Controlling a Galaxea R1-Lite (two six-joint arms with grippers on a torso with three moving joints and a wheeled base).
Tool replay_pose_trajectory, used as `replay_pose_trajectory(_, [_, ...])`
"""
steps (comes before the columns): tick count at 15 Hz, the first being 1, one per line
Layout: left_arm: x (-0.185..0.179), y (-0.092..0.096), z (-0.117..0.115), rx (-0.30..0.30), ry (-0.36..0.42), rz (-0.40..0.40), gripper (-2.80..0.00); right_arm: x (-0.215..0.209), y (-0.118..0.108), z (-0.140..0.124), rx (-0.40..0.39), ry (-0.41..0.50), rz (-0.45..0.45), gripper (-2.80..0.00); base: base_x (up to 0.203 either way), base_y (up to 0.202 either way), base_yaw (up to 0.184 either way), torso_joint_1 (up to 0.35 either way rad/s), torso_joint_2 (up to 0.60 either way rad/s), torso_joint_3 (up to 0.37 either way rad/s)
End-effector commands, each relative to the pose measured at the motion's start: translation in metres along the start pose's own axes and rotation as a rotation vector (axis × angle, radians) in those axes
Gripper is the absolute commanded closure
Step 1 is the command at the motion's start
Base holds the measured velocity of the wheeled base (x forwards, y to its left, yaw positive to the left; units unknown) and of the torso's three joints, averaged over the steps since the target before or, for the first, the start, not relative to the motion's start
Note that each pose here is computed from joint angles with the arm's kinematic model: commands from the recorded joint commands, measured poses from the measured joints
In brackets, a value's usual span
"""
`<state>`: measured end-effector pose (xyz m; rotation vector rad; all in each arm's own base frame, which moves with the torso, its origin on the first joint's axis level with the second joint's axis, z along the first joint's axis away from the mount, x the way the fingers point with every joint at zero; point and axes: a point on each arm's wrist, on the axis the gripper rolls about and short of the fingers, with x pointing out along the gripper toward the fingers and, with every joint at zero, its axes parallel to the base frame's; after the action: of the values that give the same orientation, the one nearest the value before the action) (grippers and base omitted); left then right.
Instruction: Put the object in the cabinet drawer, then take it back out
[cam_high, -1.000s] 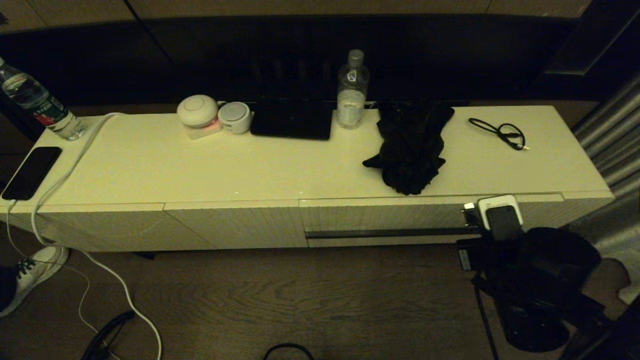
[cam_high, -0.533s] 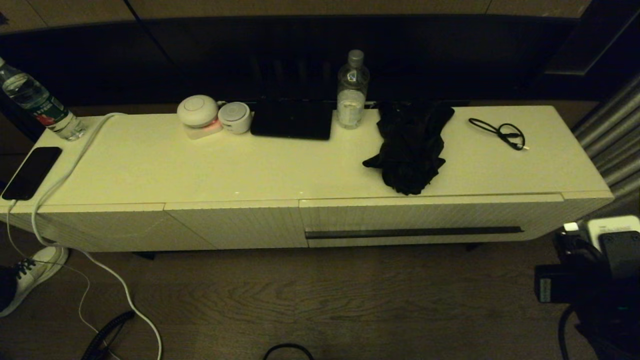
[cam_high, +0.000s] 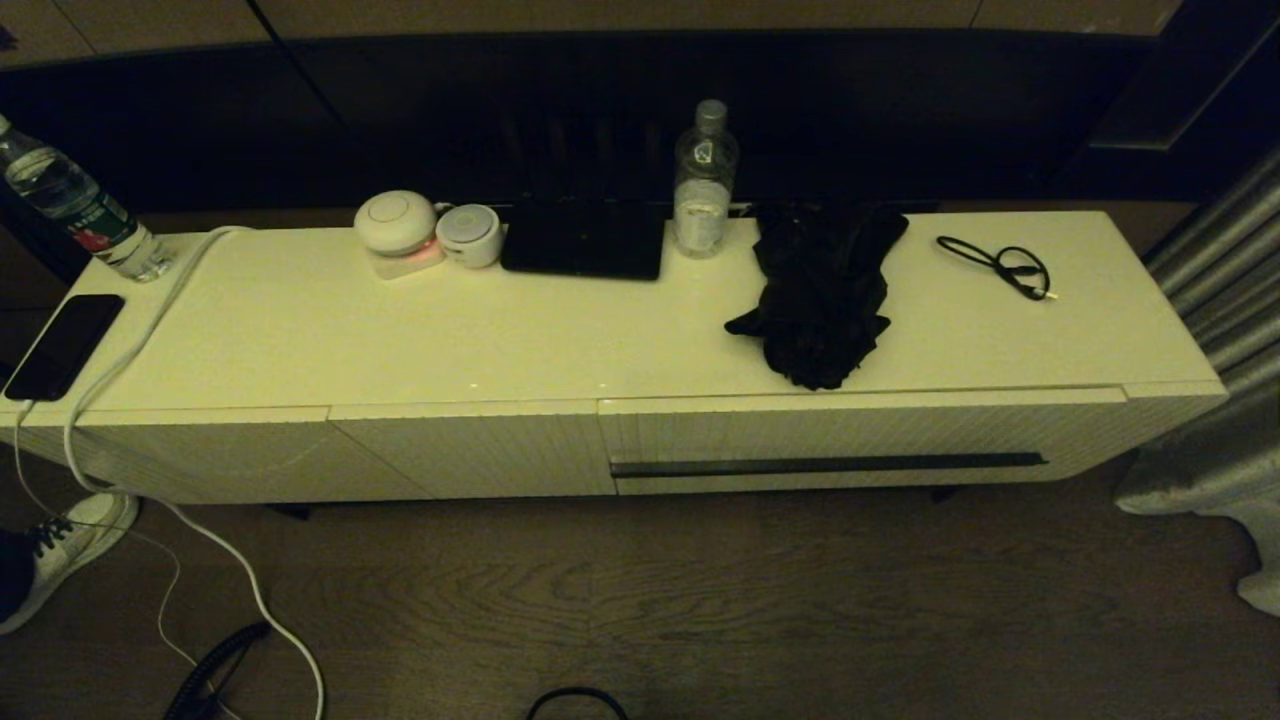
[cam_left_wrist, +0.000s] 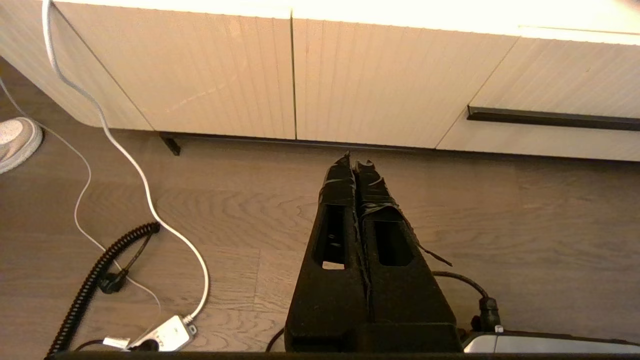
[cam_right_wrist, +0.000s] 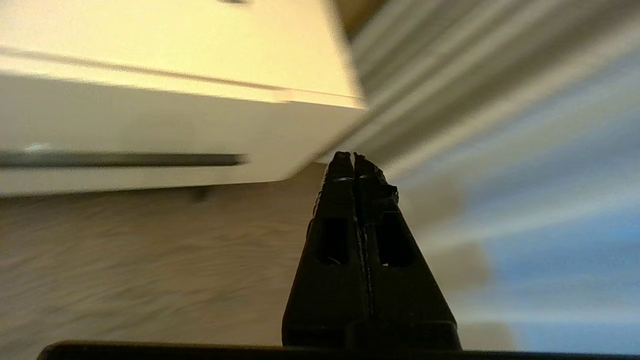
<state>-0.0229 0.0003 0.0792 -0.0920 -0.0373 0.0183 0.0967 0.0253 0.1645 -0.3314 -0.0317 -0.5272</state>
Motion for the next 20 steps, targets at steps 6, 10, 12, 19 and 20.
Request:
replay_pose_trajectory(6, [0.0, 0.0, 0.0, 0.0, -0.002, 0.001, 0.0, -0.02, -0.049, -0.003, 0.088, -0.036, -0.232, 0.0, 0.0, 0.0, 0.0, 0.0, 0.0, 0.0])
replay_pose_trajectory(10, [0.0, 0.0, 0.0, 0.0, -0.001, 0.001, 0.0, -0.038, -0.063, -0.016, 0.045, -0.06, -0.201, 0.0, 0.0, 0.0, 0.0, 0.0, 0.0, 0.0])
replay_pose_trajectory(12, [0.0, 0.0, 0.0, 0.0, -0.002, 0.001, 0.0, -0.048, -0.066, -0.025, 0.012, -0.09, -0.125, 0.0, 0.0, 0.0, 0.0, 0.0, 0.0, 0.0])
replay_pose_trajectory(19, [0.0, 0.0, 0.0, 0.0, -0.001, 0.001, 0.0, -0.082, -0.06, -0.077, 0.041, 0.043, 0.146, 0.0, 0.0, 0.0, 0.0, 0.0, 0.0, 0.0])
replay_pose_trajectory(20, [0.0, 0.0, 0.0, 0.0, -0.002, 0.001, 0.0, -0.083, -0.059, -0.08, 0.06, 0.063, 0.174, 0.0, 0.0, 0.0, 0.0, 0.0, 0.0, 0.0])
